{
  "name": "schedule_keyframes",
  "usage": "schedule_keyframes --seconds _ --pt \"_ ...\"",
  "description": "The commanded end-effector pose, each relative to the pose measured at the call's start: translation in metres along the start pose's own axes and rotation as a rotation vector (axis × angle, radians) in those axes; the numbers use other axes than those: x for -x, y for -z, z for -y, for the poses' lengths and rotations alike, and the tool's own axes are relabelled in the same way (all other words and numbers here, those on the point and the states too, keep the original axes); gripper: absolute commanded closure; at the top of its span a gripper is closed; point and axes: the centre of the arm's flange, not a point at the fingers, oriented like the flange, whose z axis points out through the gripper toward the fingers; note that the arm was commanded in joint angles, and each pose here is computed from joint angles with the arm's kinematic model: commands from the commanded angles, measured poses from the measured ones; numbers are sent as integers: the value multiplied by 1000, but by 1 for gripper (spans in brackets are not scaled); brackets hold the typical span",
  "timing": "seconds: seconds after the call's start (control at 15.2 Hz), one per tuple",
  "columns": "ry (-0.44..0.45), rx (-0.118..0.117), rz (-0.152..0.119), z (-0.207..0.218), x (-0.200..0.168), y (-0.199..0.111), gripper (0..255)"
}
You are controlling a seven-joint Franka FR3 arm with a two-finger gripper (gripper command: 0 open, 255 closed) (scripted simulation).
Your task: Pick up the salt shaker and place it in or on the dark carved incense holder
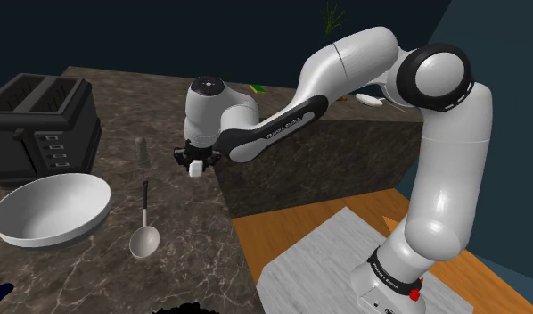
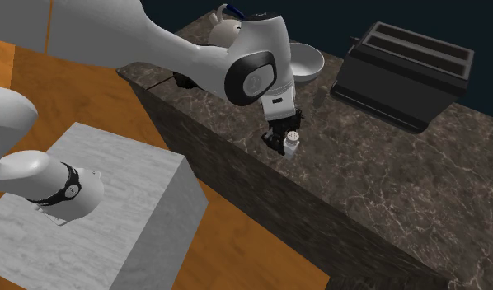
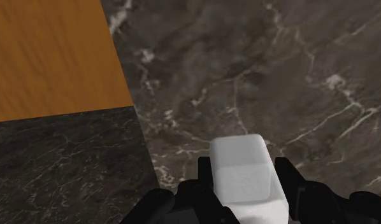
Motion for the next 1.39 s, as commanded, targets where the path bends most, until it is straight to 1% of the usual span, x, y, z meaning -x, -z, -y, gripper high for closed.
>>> schedule_keyframes --seconds 0.0,1.25,1.32 --pt "0 1 0 0 0 0 255" --pt "0 1 0 2 -34 94 255" --pt "0 1 0 2 -35 95 255"
